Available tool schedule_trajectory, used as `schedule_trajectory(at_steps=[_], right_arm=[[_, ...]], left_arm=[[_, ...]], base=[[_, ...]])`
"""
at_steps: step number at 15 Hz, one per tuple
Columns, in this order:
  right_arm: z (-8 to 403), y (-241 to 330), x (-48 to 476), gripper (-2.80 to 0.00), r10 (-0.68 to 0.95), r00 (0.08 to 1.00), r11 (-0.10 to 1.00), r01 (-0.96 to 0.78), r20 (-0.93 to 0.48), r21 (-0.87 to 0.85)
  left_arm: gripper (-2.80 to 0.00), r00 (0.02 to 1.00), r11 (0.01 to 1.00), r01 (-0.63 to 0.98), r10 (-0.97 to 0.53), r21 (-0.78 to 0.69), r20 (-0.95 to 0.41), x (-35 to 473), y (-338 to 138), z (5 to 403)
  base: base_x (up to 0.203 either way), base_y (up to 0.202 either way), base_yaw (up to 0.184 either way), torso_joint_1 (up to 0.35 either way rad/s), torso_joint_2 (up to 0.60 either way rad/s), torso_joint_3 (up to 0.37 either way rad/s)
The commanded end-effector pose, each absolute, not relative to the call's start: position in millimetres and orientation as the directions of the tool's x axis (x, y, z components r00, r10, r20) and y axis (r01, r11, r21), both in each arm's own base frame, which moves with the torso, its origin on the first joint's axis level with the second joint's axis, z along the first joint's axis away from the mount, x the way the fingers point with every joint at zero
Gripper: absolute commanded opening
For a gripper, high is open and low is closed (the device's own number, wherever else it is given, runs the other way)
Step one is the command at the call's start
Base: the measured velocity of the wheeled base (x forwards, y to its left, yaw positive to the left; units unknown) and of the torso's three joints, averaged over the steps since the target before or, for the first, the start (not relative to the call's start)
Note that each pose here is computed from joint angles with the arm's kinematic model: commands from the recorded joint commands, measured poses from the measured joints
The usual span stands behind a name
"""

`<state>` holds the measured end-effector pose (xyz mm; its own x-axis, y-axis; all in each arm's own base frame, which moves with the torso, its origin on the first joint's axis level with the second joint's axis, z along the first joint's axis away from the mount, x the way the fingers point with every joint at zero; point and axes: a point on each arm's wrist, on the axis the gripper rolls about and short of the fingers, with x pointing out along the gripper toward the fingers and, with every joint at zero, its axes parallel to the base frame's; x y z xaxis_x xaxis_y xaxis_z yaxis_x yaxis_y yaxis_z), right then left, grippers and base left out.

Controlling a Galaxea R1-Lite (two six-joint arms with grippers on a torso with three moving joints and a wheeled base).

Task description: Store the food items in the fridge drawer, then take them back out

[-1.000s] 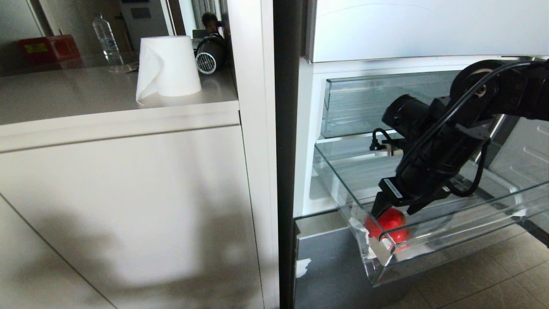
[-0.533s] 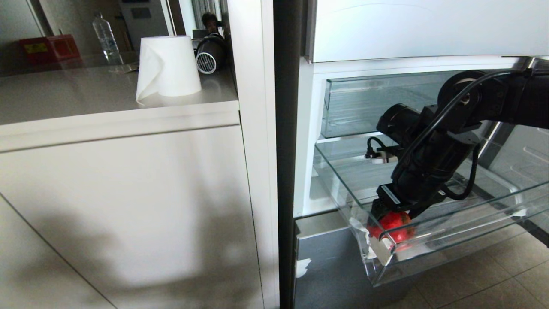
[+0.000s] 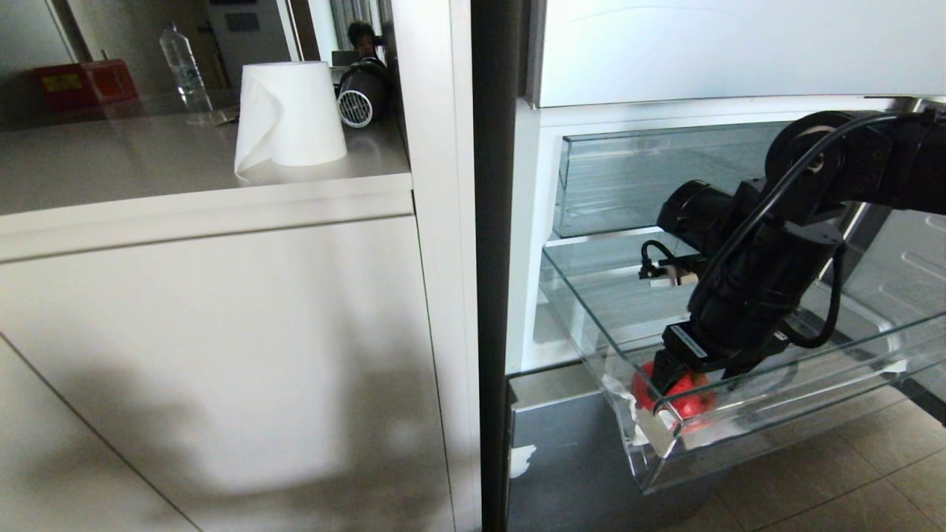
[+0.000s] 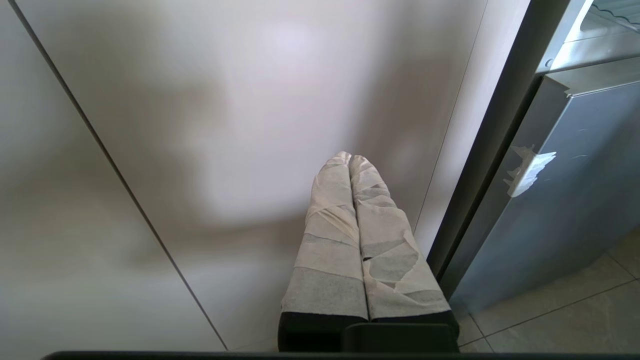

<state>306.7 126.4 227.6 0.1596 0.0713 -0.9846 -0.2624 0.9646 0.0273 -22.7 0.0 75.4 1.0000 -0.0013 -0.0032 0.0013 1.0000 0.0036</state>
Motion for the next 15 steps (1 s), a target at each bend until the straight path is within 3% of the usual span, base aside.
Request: schedule_trajectory(at_steps=[1,13,14,15], right_arm=[[228,126,304,0.0,0.065,0.14,0.964,-0.263,-0.988,0.026],[206,133,320,0.0,0.05,0.105,0.956,-0.292,-0.993,0.018],[206,133,320,-2.8,0.05,0.105,0.956,-0.292,-0.993,0.018],[205,134,322,-2.8,0.052,0.109,0.955,-0.297,-0.993,0.017]], left_arm=[[-2.8,1.0,1.0,0.0,0.0,0.003,-0.003,-23,0,75],[-2.8,1.0,1.0,0.002,-0.002,0.005,-0.003,-23,0,75],[-2.8,1.0,1.0,0.002,-0.002,0.005,-0.003,-23,0,75],[-2.8,1.0,1.0,0.003,-0.003,0.003,-0.003,-23,0,75]], base=[[0.0,0.0,0.0,0.0,0.0,0.0],[0.0,0.0,0.0,0.0,0.0,0.0],[0.0,0.0,0.0,0.0,0.0,0.0],[0.0,0.0,0.0,0.0,0.0,0.0]])
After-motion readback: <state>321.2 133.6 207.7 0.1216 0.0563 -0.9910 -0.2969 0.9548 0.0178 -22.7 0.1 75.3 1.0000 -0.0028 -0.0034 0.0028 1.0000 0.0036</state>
